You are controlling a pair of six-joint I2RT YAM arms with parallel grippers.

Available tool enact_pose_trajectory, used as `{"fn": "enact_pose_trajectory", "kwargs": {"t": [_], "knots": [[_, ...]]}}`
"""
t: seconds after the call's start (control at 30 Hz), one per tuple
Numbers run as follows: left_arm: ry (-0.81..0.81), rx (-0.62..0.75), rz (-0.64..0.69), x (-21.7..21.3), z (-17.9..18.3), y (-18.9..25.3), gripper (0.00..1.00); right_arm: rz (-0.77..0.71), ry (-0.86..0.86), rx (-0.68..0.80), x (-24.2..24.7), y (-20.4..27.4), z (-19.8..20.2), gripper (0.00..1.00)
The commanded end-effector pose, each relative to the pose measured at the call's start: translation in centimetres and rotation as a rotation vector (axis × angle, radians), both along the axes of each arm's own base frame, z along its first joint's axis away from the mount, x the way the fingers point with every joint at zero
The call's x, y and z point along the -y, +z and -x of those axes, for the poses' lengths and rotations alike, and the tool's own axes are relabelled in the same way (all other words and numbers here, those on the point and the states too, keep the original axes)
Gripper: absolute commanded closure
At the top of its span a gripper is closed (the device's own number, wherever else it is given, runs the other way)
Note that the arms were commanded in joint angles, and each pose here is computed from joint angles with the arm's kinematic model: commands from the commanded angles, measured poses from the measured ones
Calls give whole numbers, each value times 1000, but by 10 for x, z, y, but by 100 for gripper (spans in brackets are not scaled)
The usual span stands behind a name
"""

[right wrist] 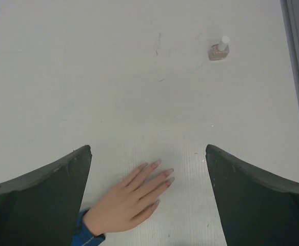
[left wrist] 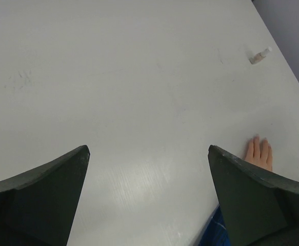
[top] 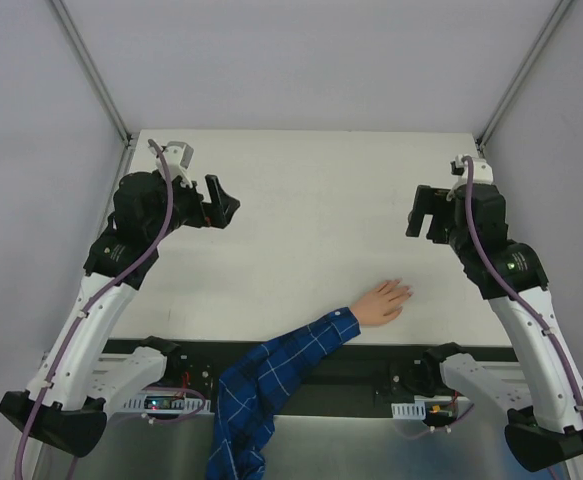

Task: Paint the nails

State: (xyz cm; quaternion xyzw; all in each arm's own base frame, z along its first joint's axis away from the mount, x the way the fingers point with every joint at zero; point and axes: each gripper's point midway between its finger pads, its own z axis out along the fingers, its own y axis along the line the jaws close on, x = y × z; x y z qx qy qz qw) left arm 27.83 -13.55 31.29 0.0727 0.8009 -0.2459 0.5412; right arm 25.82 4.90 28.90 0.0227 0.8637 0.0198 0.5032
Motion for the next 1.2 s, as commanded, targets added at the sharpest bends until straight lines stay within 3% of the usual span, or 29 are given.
{"fn": "enact_pose_trajectory", "kwargs": {"t": [0.0, 0.2, 0.47, 0.6, 0.9, 1.03, 1.17], "knots": [[-43, -13, 19, 10, -5, 5, 1, -1, -51, 17, 6, 11, -4, 4], [-42, -80, 25, 15, -14, -12, 1, 4, -58, -11, 3, 4, -12, 4], [164, -252, -27, -7, -37, -65, 1, -33, -98, -105, 0, -24, -36, 4], [277, -338, 15, -16, -40, -83, 1, -75, -137, -157, 10, -41, -56, 4], [121, -374, -3, -1, -29, -90, 1, -143, -313, -309, 67, -95, -115, 4], [178, -349, -31, -17, -32, -89, 1, -136, -454, -370, 102, -120, -146, 1], [172, -351, -14, -17, -34, -87, 1, -143, -533, -405, 126, -138, -171, 9]]}}
